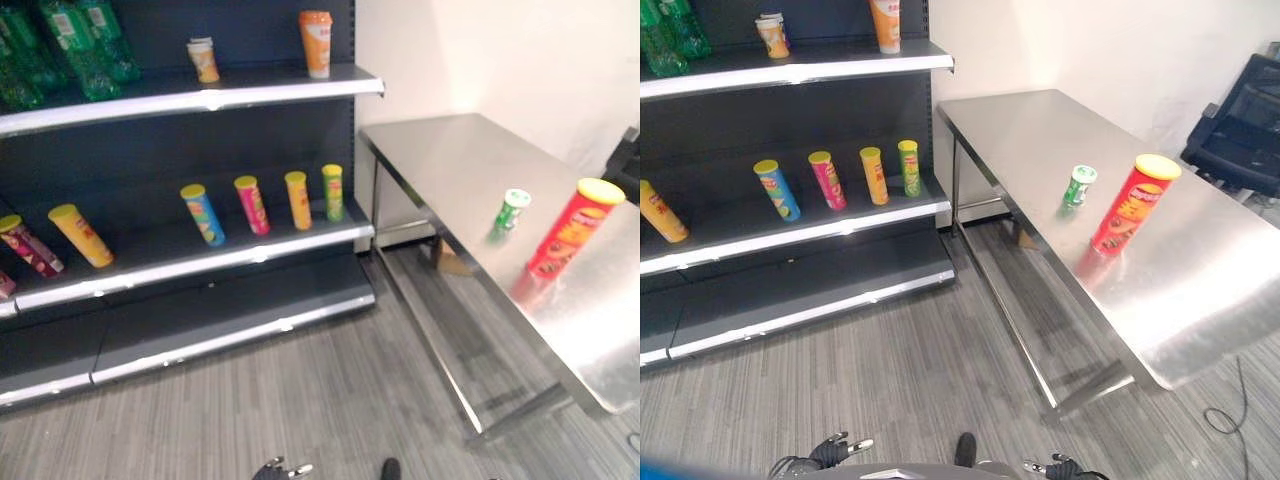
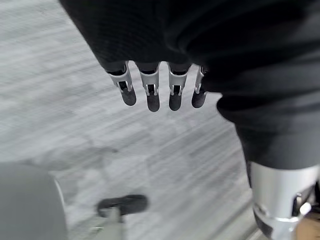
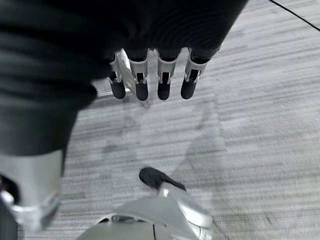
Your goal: Put the goods on the table back onto the shelves and tidy them up.
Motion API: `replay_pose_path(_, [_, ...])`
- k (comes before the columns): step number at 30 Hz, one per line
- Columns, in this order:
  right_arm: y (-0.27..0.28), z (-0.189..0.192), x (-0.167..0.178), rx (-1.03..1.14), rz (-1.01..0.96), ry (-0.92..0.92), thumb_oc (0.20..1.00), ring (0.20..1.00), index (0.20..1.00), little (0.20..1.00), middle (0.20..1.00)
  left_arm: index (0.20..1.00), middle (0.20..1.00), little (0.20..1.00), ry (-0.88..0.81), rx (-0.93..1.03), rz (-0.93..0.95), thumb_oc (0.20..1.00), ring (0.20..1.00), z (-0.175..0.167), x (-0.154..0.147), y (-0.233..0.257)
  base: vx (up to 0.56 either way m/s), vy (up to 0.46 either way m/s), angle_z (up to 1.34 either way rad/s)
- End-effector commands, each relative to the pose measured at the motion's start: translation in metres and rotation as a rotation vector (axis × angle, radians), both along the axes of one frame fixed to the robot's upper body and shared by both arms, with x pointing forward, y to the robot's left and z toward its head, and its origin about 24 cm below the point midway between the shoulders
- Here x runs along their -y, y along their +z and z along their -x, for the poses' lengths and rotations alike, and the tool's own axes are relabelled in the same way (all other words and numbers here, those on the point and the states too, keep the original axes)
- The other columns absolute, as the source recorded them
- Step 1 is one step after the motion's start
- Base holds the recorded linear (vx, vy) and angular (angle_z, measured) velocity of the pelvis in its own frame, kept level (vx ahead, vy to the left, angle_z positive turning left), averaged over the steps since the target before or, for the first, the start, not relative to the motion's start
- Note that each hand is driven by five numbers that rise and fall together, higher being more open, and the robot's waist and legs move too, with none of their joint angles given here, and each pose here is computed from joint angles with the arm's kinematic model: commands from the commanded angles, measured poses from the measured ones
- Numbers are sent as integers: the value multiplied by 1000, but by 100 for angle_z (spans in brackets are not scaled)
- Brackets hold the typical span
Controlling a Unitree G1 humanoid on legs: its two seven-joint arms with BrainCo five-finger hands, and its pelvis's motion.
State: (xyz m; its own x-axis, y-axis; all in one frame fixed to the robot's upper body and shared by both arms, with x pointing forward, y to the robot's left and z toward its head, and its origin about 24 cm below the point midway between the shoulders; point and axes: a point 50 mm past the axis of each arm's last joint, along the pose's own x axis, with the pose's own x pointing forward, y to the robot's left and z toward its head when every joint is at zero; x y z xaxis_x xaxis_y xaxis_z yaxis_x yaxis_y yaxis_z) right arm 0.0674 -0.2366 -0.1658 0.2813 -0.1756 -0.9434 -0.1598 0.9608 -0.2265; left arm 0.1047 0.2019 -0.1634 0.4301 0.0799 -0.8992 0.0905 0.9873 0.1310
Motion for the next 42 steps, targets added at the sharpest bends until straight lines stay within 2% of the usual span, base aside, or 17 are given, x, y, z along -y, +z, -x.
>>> replay_pose_path(1, [0, 1, 1, -13, 7, 6, 1000, 1000, 1000, 1000, 1000, 1000, 1000, 1000, -13, 52, -56, 1000, 1000, -13, -21, 8, 214, -141, -22])
replay_pose_path(11, [0, 0, 2, -30, 40, 51, 1000, 1000, 1000, 1000, 1000, 1000, 1000, 1000, -12, 36, -56, 1000, 1000, -8, -17, 6, 161, 7, -34])
replay_pose_path(17, [4, 25, 30, -40, 75, -213, 1000, 1000, 1000, 1000, 1000, 1000, 1000, 1000, -8, 15, -51, 1000, 1000, -2, -17, 4, 185, 165, -55])
replay_pose_path(18, [4, 25, 30, -40, 75, -213, 1000, 1000, 1000, 1000, 1000, 1000, 1000, 1000, -8, 15, -51, 1000, 1000, -1, -17, 4, 96, 109, -38])
replay_pose_path(23, [12, 34, 55, -26, 113, -353, 1000, 1000, 1000, 1000, 1000, 1000, 1000, 1000, 10, 28, -75, 1000, 1000, -4, -33, 8, 84, 145, -32])
replay_pose_path(26, [25, 60, 88, -62, 188, -492, 1000, 1000, 1000, 1000, 1000, 1000, 1000, 1000, -1, 52, -106, 1000, 1000, -11, -47, 14, 35, 140, -16])
replay_pose_path(27, [25, 60, 88, -62, 188, -493, 1000, 1000, 1000, 1000, 1000, 1000, 1000, 1000, -1, 52, -105, 1000, 1000, -11, -47, 14, 37, 188, -15])
replay_pose_path(29, [57, 73, 142, 87, 283, -791, 1000, 1000, 1000, 1000, 1000, 1000, 1000, 1000, 17, 56, -123, 1000, 1000, -11, -58, 17, 17, 206, -31])
replay_pose_path(30, [69, 73, 159, 174, 313, -888, 1000, 1000, 1000, 1000, 1000, 1000, 1000, 1000, 25, 53, -125, 1000, 1000, -10, -59, 17, 26, 193, -34])
replay_pose_path(32, [81, 73, 173, 248, 343, -944, 1000, 1000, 1000, 1000, 1000, 1000, 1000, 1000, 28, 45, -126, 1000, 1000, -7, -59, 16, 28, 104, -28])
replay_pose_path(35, [123, 70, 216, 489, 419, -1134, 1000, 1000, 1000, 1000, 1000, 1000, 1000, 1000, 28, 7, -129, 1000, 1000, 3, -59, 13, 13, 145, -27])
replay_pose_path(36, [151, 59, 238, 642, 454, -1150, 1000, 1000, 1000, 1000, 1000, 1000, 1000, 1000, 32, 6, -122, 1000, 1000, 4, -59, 13, 0, 179, -26])
replay_pose_path(38, [181, 29, 255, 812, 471, -1096, 1000, 1000, 1000, 1000, 1000, 1000, 1000, 1000, 29, 4, -121, 1000, 1000, 6, -58, 12, -14, 114, -16])
replay_pose_path(39, [181, 29, 255, 813, 472, -1096, 1000, 1000, 1000, 1000, 1000, 1000, 1000, 1000, 29, 5, -120, 1000, 1000, 6, -58, 12, -23, 67, -20])
replay_pose_path(40, [220, -13, 262, 1017, 500, -930, 1000, 1000, 1000, 1000, 1000, 1000, 1000, 1000, 42, 6, -117, 1000, 1000, 10, -59, 12, -8, 35, -16])
replay_pose_path(41, [241, -36, 259, 1117, 512, -827, 1000, 1000, 1000, 1000, 1000, 1000, 1000, 1000, 51, 9, -117, 1000, 1000, 11, -59, 12, -5, 36, -13])
replay_pose_path(42, [239, -36, 258, 1114, 514, -828, 1000, 1000, 1000, 1000, 1000, 1000, 1000, 1000, 51, 9, -118, 1000, 1000, 11, -60, 12, 10, -9, -18])
